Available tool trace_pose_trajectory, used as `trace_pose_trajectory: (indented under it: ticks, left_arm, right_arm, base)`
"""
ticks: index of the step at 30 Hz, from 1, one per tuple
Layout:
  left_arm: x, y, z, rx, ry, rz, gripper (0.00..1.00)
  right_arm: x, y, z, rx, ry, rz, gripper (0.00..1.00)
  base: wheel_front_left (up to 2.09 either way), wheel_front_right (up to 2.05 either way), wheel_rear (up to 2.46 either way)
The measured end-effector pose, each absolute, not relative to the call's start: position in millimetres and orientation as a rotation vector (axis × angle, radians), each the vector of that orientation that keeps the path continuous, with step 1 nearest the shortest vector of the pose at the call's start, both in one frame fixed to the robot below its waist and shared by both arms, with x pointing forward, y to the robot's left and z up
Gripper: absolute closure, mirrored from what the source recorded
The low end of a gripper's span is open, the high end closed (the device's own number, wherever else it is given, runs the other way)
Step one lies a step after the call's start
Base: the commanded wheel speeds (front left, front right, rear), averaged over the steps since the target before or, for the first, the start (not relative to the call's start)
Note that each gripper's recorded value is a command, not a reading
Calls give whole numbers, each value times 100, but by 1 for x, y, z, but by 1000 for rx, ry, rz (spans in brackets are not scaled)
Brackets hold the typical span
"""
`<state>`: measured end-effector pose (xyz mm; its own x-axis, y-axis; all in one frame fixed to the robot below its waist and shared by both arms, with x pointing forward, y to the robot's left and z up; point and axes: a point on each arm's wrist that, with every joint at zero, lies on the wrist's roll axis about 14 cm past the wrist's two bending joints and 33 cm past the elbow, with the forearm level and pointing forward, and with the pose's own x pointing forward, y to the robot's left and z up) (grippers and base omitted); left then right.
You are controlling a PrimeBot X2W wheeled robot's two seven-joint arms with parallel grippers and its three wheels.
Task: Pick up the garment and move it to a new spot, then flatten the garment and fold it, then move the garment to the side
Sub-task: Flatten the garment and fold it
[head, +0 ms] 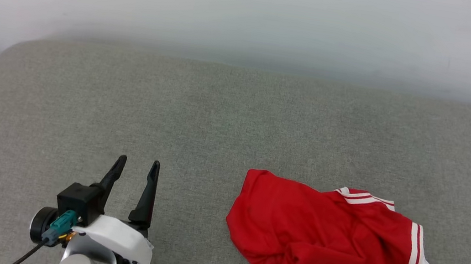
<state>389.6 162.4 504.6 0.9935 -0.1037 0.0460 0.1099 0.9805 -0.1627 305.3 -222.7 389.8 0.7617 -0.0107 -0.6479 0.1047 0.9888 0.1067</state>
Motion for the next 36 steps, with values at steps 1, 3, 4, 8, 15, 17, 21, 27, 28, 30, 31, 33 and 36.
trace_pose_trajectory:
  ticks: [1, 3, 4, 8, 15, 17, 21, 27, 28, 30, 31, 33, 36]
  left_arm:
    - [387, 163, 504, -167, -36, -105, 0]
    - [383, 163, 504, -168, -34, -105, 0]
    - [382, 163, 505, -167, -36, -105, 0]
    - [375, 165, 508, -161, -41, -99, 0]
    - [366, 173, 511, -137, -39, -81, 0]
    - [365, 174, 512, -134, -35, -75, 0]
    - [364, 169, 516, -110, -23, -88, 0]
    - [378, 129, 535, -49, -9, -230, 0]
    - [383, 119, 539, -40, -5, -268, 0]
    - [390, 97, 542, -32, 19, -339, 0]
    - [393, 86, 542, -28, 38, -373, 0]
    - [398, 64, 537, -21, 89, -442, 0]
    - [401, 36, 510, 18, 223, -541, 0]
  right_arm:
    - [313, -224, 400, 133, 646, -63, 0]
    - [327, -226, 423, 118, 526, -65, 0]
    - [334, -227, 437, 103, 460, -67, 0]
    - [355, -224, 486, 71, 228, -52, 0]
    - [368, -192, 538, 52, 1, 43, 0]
    - [368, -183, 543, 57, -21, 68, 0]
    - [366, -171, 548, 76, -39, 105, 0]
    - [364, -165, 543, 97, -31, 124, 0]
    - [364, -164, 543, 98, -30, 126, 0]
    - [365, -162, 546, 108, -50, 133, 0]
    - [364, -160, 546, 109, -50, 136, 0]
    - [365, -159, 547, 110, -54, 140, 0]
    - [370, -157, 552, 110, -74, 145, 0]
  base:
    - [0, 0, 0]
    - [0, 0, 0]
    - [0, 0, 0]
    - [0, 0, 0]
    - [0, 0, 0]
    - [0, 0, 0]
    - [0, 0, 0]
    - [0, 0, 0]
    - [0, 0, 0]
    - [0, 0, 0]
    - [0, 0, 0]
    - [0, 0, 0]
    - [0, 0, 0]
